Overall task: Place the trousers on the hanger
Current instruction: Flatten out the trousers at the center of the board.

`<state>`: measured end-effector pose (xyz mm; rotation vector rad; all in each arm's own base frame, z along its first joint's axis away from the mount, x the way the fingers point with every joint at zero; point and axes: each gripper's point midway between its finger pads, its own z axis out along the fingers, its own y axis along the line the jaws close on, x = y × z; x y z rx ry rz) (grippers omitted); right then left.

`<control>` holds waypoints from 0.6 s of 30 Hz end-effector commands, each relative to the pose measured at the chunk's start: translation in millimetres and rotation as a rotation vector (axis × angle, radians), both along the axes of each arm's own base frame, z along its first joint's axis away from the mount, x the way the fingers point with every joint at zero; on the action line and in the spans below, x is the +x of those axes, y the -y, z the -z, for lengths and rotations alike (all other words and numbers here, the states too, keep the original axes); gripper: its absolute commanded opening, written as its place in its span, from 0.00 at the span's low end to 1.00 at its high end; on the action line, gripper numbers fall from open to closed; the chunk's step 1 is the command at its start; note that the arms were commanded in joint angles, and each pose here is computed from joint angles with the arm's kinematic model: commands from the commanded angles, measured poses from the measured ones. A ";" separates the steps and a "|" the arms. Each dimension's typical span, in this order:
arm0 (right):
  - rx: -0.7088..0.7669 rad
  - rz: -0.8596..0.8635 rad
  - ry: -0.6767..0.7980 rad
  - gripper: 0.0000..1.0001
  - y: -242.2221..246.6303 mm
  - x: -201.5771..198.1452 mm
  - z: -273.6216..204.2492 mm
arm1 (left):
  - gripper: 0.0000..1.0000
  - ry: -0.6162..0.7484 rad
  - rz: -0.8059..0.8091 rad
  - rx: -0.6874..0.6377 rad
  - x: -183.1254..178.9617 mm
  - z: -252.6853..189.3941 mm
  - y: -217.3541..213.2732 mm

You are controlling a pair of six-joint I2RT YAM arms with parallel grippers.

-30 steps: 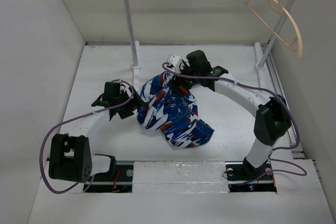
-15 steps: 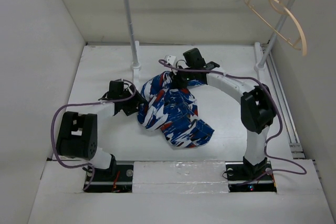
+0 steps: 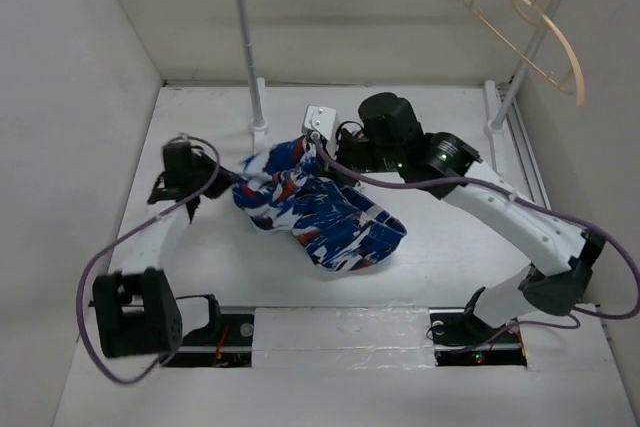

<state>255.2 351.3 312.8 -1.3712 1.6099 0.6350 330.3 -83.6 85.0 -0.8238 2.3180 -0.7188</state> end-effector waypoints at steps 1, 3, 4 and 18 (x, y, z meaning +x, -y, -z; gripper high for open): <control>0.115 -0.043 0.077 0.00 -2.2 -59.8 -87.7 | 0.00 0.291 -0.204 0.115 12.0 -121.6 -79.6; 0.183 -0.059 0.106 0.00 0.6 -89.8 -139.7 | 0.00 0.395 -0.277 0.180 -1.6 -184.7 -105.3; 0.189 -0.127 0.095 0.00 -14.6 -117.8 -148.3 | 0.00 0.421 -0.331 0.245 -7.1 -203.8 -122.8; 0.526 0.334 0.048 0.00 107.6 -90.5 -231.0 | 0.00 0.664 -0.313 0.488 7.8 -384.6 -137.9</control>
